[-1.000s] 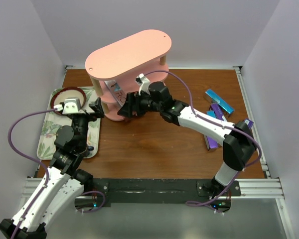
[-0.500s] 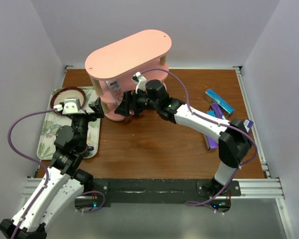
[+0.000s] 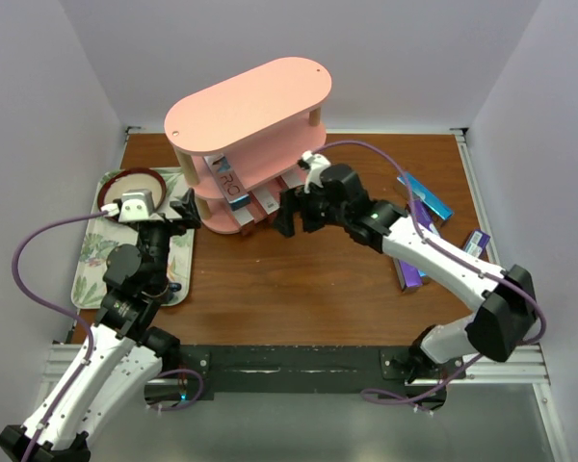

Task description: Place and organize the toothpastes onto the shelf

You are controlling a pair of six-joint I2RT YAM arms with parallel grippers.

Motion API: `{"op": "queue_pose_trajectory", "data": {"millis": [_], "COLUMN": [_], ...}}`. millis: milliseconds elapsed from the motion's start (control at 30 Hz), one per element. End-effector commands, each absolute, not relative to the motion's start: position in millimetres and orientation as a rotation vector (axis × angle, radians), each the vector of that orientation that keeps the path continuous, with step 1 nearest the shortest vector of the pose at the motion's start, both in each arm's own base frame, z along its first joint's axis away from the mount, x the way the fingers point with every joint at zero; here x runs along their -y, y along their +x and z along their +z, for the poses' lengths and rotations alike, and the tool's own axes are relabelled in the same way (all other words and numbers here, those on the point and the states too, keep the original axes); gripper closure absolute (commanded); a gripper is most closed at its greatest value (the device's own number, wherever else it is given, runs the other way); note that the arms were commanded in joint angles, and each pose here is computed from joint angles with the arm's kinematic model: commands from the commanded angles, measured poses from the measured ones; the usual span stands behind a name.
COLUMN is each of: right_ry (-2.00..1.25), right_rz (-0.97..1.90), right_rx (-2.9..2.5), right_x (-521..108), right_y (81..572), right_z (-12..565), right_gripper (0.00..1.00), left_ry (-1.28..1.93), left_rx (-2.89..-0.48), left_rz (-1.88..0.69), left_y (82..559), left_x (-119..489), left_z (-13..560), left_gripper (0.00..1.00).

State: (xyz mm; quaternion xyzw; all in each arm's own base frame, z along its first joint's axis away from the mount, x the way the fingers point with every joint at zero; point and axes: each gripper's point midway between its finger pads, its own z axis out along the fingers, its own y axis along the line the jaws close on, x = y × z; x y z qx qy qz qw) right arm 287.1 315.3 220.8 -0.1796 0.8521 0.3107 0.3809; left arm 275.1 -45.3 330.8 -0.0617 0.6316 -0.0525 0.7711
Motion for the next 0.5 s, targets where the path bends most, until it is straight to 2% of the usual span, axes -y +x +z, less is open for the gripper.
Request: {"op": "queue_pose_trajectory", "data": {"millis": [0,267,467], "right_ry": [-0.274,0.024,0.205], "right_rz": [0.542,0.089,-0.028], "right_rx": [-2.269,-2.331,-2.391], "right_x": [-228.5,-112.1,-62.8], "right_y": [305.8,314.5,310.5], "right_z": [195.5,172.8,144.9], "right_gripper": [0.07,0.05,0.01], "left_ry": [-0.163,-0.154,-0.148], "left_rx": [-1.303,-1.312,-1.311], "left_rz": [-0.152,-0.163,-0.176], "left_y": [270.7,272.2,271.2], "left_x": [43.2,46.4,48.4], "left_z": [357.8,356.2,356.5], "left_gripper": [0.00,0.00,0.00]}}
